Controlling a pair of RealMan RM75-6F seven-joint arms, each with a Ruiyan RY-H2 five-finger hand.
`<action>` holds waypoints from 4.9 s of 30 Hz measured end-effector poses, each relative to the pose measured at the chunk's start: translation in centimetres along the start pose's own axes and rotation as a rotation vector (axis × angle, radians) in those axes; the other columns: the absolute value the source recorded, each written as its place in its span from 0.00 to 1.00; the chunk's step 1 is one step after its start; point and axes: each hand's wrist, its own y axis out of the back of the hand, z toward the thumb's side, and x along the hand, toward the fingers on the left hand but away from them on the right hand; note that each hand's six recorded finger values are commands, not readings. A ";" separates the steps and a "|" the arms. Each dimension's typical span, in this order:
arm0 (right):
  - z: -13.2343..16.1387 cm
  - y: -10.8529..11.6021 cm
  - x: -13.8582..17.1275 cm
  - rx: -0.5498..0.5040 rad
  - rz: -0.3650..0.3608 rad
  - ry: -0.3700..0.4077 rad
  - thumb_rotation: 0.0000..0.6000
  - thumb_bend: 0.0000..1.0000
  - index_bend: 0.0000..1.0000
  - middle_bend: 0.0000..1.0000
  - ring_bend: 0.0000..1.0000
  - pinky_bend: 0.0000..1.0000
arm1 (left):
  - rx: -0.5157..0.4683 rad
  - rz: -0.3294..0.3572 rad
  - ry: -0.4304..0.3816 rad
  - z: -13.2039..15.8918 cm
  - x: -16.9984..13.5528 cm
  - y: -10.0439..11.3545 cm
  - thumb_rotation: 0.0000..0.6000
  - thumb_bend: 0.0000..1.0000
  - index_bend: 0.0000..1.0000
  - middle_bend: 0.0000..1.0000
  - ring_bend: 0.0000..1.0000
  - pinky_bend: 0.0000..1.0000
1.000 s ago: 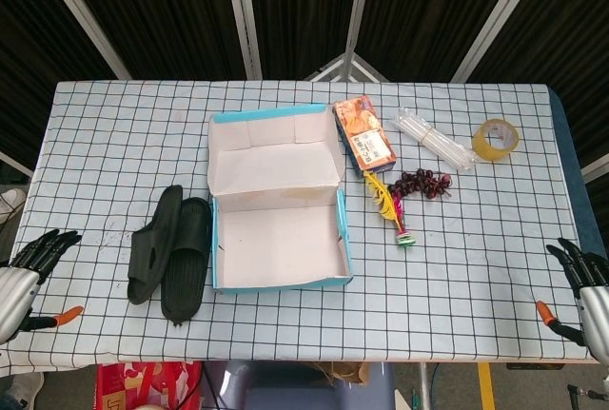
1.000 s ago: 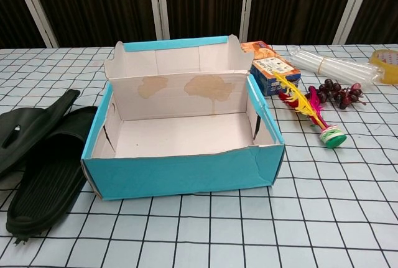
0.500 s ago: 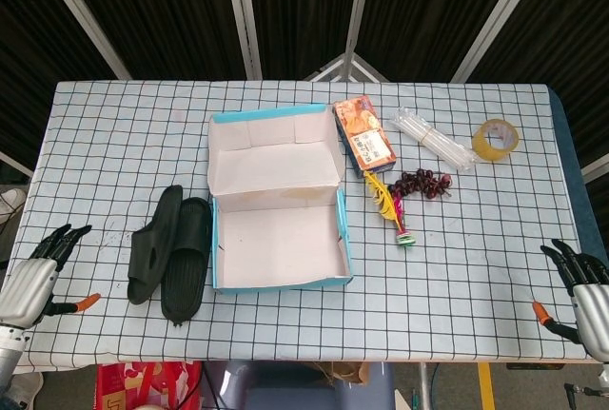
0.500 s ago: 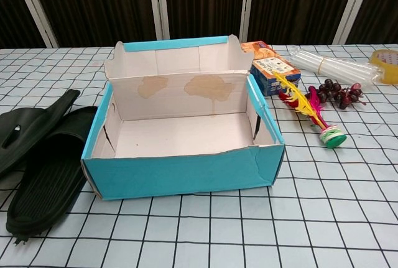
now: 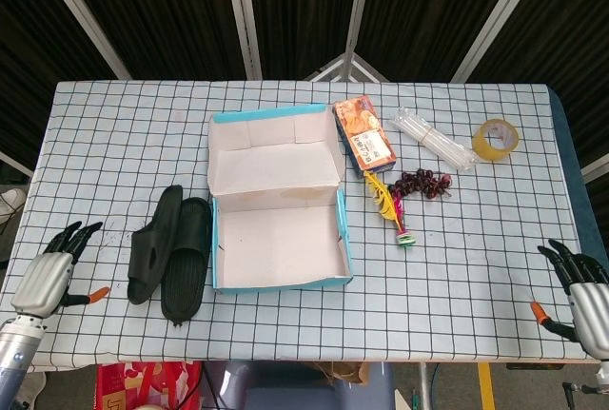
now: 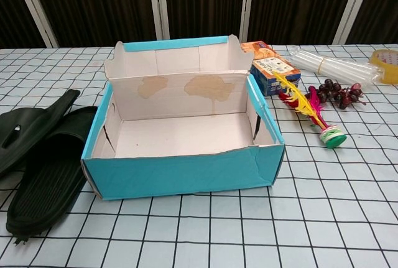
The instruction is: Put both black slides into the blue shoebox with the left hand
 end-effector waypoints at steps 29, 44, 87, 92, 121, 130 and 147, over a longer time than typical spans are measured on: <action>-0.2 -1.2 -0.8 0.021 0.045 -0.019 1.00 0.31 0.15 0.11 0.18 0.14 | 0.040 -0.069 -0.047 0.9 3.9 -4.4 1.00 0.13 0.12 0.22 0.02 0.10; 0.2 -1.1 -0.6 0.028 0.040 -0.013 1.00 0.31 0.15 0.11 0.18 0.14 | 0.024 -0.028 -0.058 1.0 4.2 -3.9 1.00 0.13 0.16 0.18 0.02 0.10; 0.3 -0.8 -0.3 0.021 0.047 -0.013 1.00 0.31 0.15 0.11 0.18 0.14 | 0.097 0.040 -0.055 0.4 4.1 -0.8 1.00 0.47 0.28 0.43 0.07 0.10; 0.4 -0.8 -0.2 0.012 0.049 -0.009 1.00 0.31 0.15 0.11 0.18 0.14 | 0.160 0.103 -0.067 0.1 3.1 2.4 1.00 0.50 0.33 0.50 0.10 0.10; -0.1 -0.2 0.0 -0.046 0.041 -0.006 1.00 0.31 0.15 0.11 0.18 0.14 | 1.527 0.613 -0.798 21.3 2.9 15.0 1.00 0.49 0.42 0.58 0.13 0.12; -0.4 0.0 0.0 -0.070 0.039 -0.010 1.00 0.31 0.15 0.11 0.18 0.14 | 1.977 0.524 -0.870 23.8 5.5 11.4 1.00 0.51 0.42 0.61 0.14 0.12; -1.5 0.9 0.2 -0.129 0.009 -0.019 1.00 0.31 0.15 0.11 0.18 0.14 | 2.122 0.590 -1.110 31.3 7.5 2.1 1.00 0.52 0.42 0.62 0.14 0.12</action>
